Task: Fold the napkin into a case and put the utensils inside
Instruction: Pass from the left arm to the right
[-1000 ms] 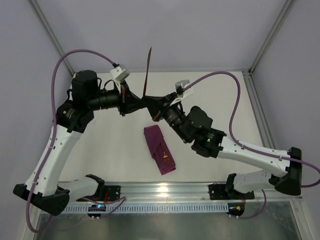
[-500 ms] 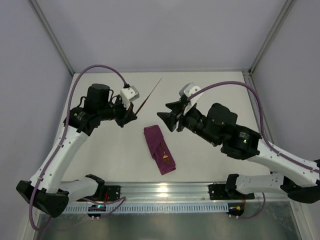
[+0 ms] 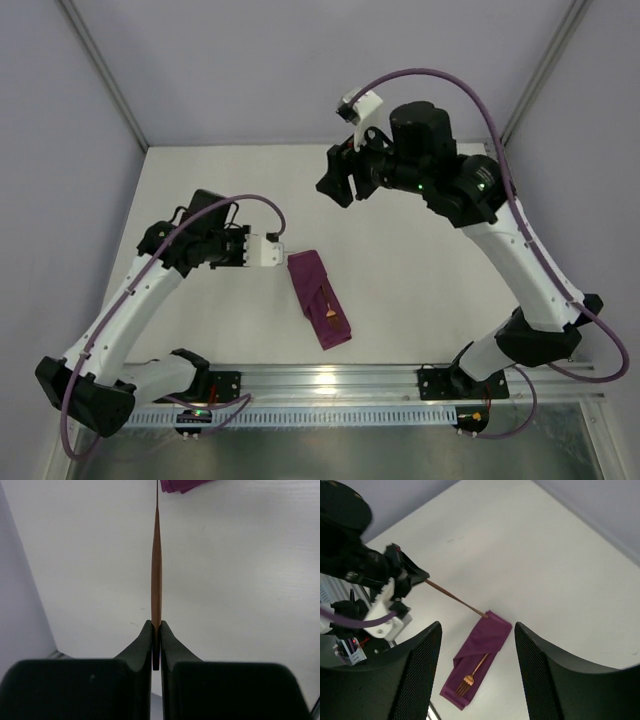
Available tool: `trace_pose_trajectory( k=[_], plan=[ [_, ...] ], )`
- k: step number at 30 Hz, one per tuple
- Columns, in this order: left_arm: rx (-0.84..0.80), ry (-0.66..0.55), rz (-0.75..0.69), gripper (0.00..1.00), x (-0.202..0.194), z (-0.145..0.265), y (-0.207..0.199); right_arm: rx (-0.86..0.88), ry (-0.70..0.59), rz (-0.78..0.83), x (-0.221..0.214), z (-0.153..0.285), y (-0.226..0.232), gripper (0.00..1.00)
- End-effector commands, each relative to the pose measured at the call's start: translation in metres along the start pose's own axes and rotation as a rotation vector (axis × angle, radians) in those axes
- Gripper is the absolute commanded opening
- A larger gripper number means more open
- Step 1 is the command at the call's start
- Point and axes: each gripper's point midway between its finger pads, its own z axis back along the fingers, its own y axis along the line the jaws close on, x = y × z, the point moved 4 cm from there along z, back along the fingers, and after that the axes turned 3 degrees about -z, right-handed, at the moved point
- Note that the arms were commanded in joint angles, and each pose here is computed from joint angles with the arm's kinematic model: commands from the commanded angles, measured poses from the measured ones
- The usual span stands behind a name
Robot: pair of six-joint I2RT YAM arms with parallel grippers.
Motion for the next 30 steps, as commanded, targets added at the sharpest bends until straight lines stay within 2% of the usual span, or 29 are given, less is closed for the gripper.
trace_pose_trajectory(
  k=[1, 3, 4, 8, 9, 10, 12, 15, 16, 17, 21, 30],
  plan=[
    [0.010, 0.036, -0.260, 0.00, 0.005, 0.040, 0.003, 0.105, 0.171, -0.116, -0.050, -0.041, -0.009, 0.64],
    [0.001, 0.052, -0.269, 0.00, 0.004, 0.040, 0.005, 0.117, 0.187, -0.093, -0.064, -0.068, -0.015, 0.63],
    [-0.032, 0.066, -0.260, 0.00, 0.002, 0.032, 0.004, 0.180, 0.196, -0.087, -0.082, -0.097, -0.014, 0.61],
    [-0.094, 0.025, -0.232, 0.00, 0.005, 0.012, -0.002, 0.380, 0.201, 0.004, -0.116, -0.143, -0.003, 0.60],
    [-0.093, 0.013, -0.223, 0.00, 0.007, 0.010, -0.002, 0.398, 0.201, 0.066, -0.128, -0.151, -0.007, 0.61],
    [-0.088, 0.002, -0.216, 0.00, 0.009, 0.011, 0.000, 0.424, 0.145, 0.114, -0.124, -0.158, -0.008, 0.62],
    [-0.109, -0.015, -0.214, 0.00, 0.012, 0.011, -0.001, 0.578, 0.113, 0.126, -0.130, -0.168, -0.009, 0.66],
    [-0.098, -0.023, -0.219, 0.00, 0.013, 0.012, 0.000, 0.676, 0.136, 0.163, -0.141, -0.188, -0.008, 0.68],
    [-0.100, -0.023, -0.214, 0.00, 0.013, 0.011, -0.001, 0.735, 0.165, 0.162, -0.157, -0.197, -0.005, 0.69],
    [-0.100, -0.023, -0.214, 0.00, 0.013, 0.011, -0.001, 0.738, 0.158, 0.179, -0.153, -0.197, -0.005, 0.69],
    [-0.125, -0.041, -0.206, 0.00, 0.013, 0.011, -0.010, 0.920, 0.183, 0.153, -0.188, -0.208, 0.007, 0.69],
    [-0.127, -0.042, -0.189, 0.00, 0.013, 0.006, -0.010, 1.096, 0.244, 0.095, -0.229, -0.217, 0.038, 0.69]
  ],
)
